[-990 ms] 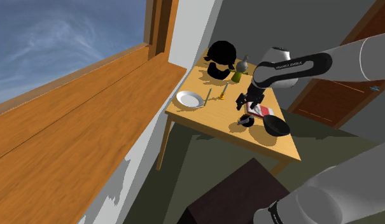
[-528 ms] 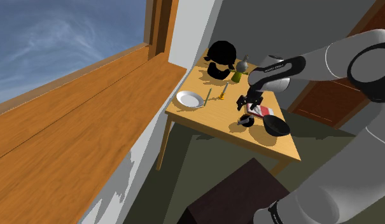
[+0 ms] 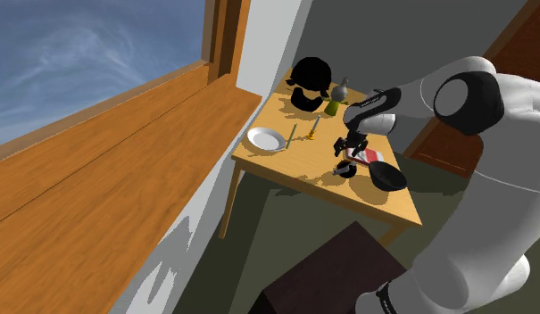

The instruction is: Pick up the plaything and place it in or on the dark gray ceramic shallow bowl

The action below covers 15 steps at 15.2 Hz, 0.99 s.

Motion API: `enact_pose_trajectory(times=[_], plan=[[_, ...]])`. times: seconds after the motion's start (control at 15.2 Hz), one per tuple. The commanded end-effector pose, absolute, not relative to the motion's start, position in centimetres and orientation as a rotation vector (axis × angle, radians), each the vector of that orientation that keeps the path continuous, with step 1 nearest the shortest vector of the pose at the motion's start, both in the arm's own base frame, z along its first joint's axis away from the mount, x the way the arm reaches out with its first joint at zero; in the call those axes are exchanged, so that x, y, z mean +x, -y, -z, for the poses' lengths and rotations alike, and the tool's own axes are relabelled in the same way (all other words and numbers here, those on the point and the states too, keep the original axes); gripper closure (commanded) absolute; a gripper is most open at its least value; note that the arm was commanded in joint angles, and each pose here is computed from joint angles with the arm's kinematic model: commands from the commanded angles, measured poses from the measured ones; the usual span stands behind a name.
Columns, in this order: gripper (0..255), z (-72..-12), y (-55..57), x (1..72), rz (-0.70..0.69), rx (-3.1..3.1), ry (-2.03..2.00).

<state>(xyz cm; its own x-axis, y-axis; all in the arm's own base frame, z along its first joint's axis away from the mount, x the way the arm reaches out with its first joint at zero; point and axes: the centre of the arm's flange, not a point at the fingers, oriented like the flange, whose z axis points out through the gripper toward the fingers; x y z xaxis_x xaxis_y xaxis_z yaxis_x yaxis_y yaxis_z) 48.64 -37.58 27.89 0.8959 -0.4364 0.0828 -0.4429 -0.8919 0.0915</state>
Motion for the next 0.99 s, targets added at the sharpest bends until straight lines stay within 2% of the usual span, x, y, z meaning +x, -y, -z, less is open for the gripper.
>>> enact_pose_trajectory(times=[0.0, 0.26, 0.92], plan=[[0, -26.7, 39.8, 49.2, -0.096, 2.943, 0.714], [0, -24.0, 44.1, 50.1, -0.104, 2.921, 0.766], [0, -19.9, 44.9, 50.3, -0.105, 2.920, 0.769]])
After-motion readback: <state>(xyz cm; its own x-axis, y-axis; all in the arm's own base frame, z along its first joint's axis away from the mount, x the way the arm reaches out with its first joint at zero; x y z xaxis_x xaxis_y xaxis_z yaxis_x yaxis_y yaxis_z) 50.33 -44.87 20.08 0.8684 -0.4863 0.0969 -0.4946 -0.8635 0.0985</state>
